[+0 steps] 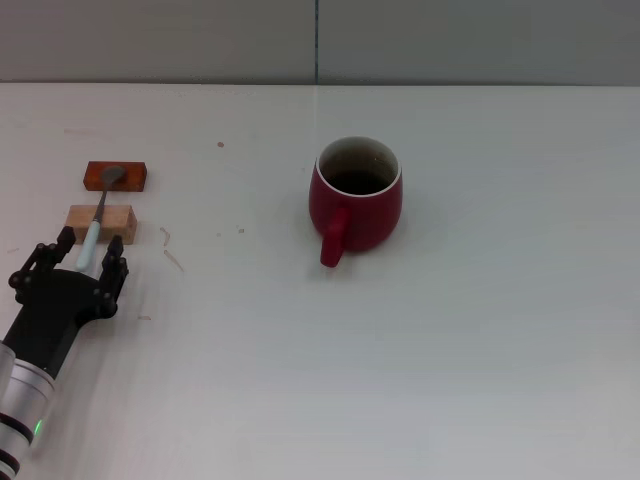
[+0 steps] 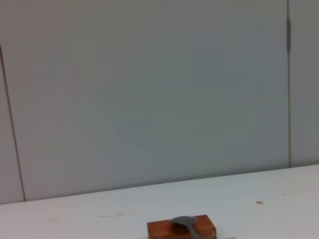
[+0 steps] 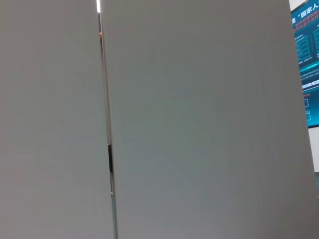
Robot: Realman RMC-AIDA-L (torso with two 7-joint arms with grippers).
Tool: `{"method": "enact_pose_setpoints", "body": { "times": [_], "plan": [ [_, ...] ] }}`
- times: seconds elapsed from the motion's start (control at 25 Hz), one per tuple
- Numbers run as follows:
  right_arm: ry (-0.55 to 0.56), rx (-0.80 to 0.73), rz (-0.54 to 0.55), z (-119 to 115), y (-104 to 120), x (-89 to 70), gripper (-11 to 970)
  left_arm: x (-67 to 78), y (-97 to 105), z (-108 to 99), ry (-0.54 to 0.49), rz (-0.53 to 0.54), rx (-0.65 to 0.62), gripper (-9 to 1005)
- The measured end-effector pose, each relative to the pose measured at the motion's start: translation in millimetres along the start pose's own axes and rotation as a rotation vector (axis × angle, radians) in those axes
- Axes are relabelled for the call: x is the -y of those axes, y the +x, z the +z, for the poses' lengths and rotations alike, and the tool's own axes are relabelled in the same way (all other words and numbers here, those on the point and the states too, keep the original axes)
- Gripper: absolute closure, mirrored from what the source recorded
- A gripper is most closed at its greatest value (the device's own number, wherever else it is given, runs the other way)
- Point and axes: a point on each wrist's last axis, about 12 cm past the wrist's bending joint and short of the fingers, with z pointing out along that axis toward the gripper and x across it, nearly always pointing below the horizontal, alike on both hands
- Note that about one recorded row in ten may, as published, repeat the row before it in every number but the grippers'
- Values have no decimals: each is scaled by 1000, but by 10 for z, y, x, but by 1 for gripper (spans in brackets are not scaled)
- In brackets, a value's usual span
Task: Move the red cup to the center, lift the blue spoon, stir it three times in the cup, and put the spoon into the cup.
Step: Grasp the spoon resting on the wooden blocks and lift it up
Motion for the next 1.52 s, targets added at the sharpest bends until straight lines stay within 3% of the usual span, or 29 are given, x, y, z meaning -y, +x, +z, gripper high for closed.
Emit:
{"method": "enact_pose_setpoints", "body": {
  "times": [0.72,1.52],
  "plan": [
    [-2,1,0,5,-2,-4,183,-8,13,9,-9,-8,-15,454],
    [-15,2,0,0,-2,-21,183,-30,19,19,-24,-13,-23,607]
  ]
}}
